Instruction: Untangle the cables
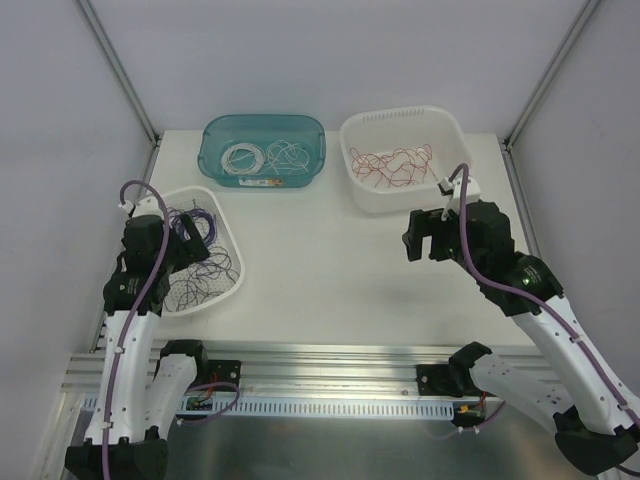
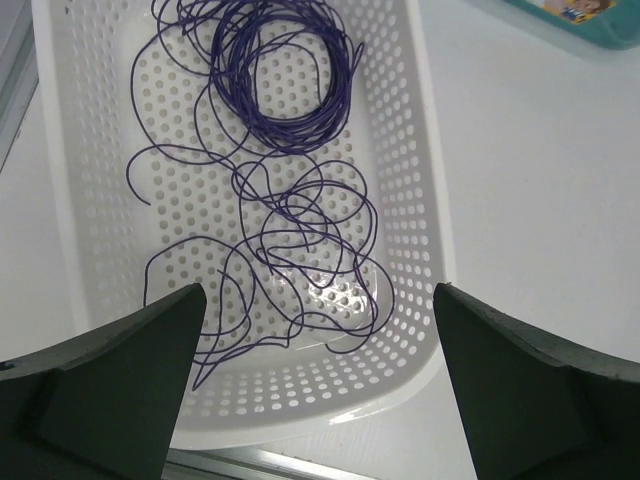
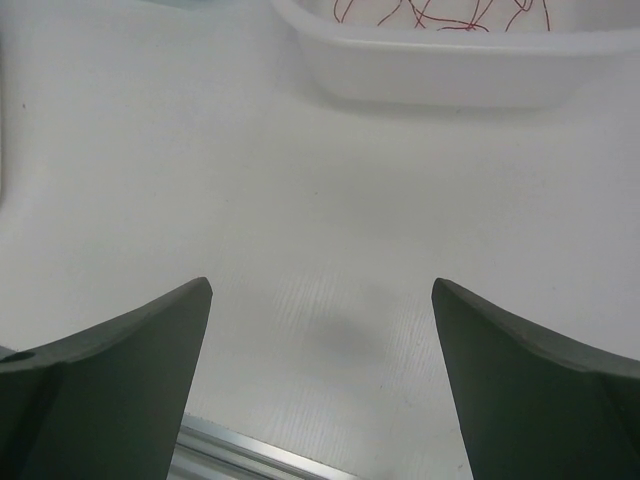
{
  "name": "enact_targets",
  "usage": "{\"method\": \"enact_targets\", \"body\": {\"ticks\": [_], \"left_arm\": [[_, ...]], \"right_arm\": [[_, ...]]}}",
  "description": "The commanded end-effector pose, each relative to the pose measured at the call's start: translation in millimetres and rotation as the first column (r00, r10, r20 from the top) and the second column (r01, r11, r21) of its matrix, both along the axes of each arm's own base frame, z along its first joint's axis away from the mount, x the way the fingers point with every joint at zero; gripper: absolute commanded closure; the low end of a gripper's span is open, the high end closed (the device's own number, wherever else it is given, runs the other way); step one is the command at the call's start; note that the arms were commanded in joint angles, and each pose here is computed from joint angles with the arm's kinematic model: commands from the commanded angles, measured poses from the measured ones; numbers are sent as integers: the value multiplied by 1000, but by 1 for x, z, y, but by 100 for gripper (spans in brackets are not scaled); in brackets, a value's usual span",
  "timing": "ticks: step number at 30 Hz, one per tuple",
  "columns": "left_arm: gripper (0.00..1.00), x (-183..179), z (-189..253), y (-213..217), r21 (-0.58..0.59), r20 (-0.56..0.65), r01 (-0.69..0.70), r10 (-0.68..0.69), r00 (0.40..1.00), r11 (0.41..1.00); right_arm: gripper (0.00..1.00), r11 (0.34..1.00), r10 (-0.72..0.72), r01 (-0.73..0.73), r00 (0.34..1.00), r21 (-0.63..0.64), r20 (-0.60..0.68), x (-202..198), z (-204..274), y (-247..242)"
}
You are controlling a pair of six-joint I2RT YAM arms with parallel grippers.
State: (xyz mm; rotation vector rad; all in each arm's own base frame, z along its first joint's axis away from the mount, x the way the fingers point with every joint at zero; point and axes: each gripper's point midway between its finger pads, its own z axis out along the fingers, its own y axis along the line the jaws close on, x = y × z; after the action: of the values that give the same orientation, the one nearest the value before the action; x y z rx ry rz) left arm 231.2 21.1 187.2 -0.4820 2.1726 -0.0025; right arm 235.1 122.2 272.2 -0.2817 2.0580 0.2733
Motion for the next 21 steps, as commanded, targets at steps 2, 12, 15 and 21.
{"method": "enact_targets", "body": {"ticks": [2, 12, 15, 21], "left_arm": [[1, -17, 47, -10, 35, 86, 94, -97, 992, 995], [1, -70, 95, -17, 21, 232, 89, -92, 968, 996], [1, -98, 107, -14, 16, 355, 68, -69, 932, 998], [1, -151, 100, -10, 13, 379, 57, -58, 924, 998]], "right_arm": [[3, 991, -132, 132, 990, 8, 39, 0, 18, -22], [3, 947, -307, 317, 942, -56, 134, -48, 31, -98], [3, 945, -316, 326, 932, -35, 176, -70, 32, -115], [3, 945, -328, 315, 913, 90, 245, -119, 38, -144]]}}
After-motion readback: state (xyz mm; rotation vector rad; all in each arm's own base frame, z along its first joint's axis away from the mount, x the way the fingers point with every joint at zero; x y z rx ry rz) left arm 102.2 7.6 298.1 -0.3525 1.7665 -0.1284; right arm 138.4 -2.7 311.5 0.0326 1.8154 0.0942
